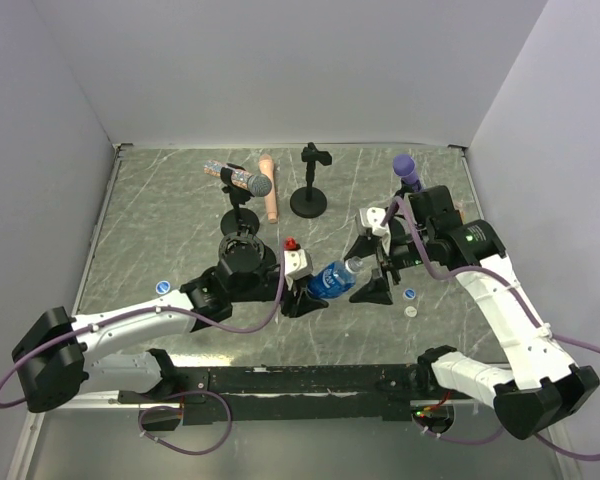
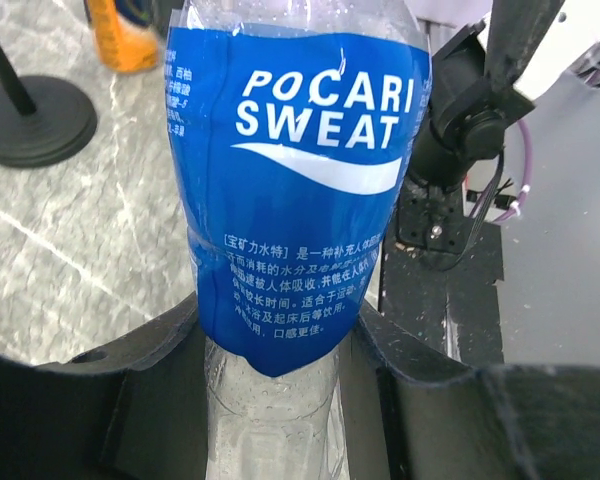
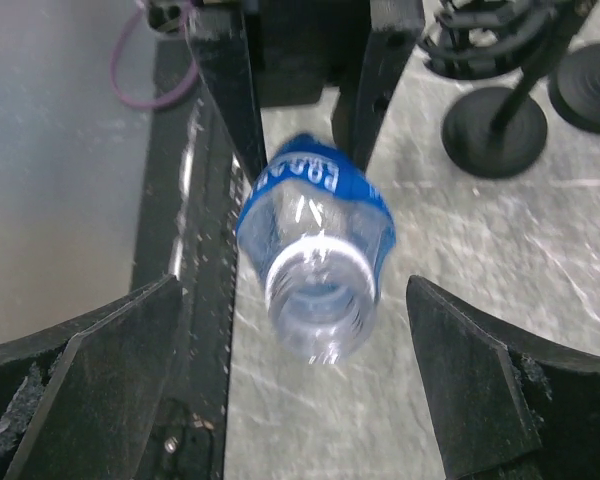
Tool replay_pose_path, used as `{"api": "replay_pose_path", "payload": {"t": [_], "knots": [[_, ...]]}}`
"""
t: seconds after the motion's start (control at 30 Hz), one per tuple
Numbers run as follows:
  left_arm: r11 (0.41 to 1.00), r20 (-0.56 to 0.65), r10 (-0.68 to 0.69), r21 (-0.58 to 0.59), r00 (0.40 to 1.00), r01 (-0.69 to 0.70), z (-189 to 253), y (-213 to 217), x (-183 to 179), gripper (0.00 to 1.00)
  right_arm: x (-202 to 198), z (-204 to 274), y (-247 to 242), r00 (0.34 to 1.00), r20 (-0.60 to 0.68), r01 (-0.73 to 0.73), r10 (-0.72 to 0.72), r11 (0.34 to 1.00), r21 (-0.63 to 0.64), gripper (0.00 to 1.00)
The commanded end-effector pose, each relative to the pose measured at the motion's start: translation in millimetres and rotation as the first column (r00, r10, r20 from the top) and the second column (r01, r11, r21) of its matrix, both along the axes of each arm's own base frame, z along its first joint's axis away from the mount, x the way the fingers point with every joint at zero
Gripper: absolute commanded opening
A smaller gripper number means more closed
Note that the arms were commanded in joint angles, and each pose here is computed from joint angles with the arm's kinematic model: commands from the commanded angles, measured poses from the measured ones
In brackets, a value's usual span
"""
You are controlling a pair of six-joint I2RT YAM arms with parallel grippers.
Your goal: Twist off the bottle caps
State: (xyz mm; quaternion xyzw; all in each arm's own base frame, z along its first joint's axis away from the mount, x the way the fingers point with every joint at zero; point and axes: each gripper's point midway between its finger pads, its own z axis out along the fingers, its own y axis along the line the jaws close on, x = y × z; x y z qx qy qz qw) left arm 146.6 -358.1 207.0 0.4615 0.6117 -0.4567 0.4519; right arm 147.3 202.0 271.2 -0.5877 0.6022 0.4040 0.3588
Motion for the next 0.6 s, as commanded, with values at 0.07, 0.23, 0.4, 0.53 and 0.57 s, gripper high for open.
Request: {"api": "replay_pose_path", "payload": {"t": [0.07,0.23,0.4,0.53,0.57], "knots": [[0.993,0.045,-0.023,-0.118,0.999,0.028,39.4,-18.4,2.7,0.01,-18.4,13.2,26.9,0.989,-0.113,-0.085,0.098,0.989,0.12,0.97],[0.99,0.04,0.012,-0.14,0.999,-0.007,46.9,-23.1,9.9,0.03,-15.4,5.8,27.9,0.987,-0.136,-0.072,0.081,0.995,0.069,0.56],[0.983,0.04,0.072,-0.173,0.997,-0.064,53.8,-16.0,15.4,0.38,-14.3,-5.9,18.2,0.991,-0.131,-0.031,0.03,1.0,-0.004,0.32],[0.97,0.061,0.151,-0.202,0.987,-0.136,64.6,0.6,20.2,0.82,-2.5,-5.7,3.6,0.992,-0.096,0.075,-0.078,0.996,-0.037,0.31],[0.964,0.077,0.183,-0.209,0.98,-0.164,70.9,7.7,22.6,0.87,1.5,-3.6,-3.4,0.99,-0.087,0.111,-0.115,0.993,-0.049,0.31]]}}
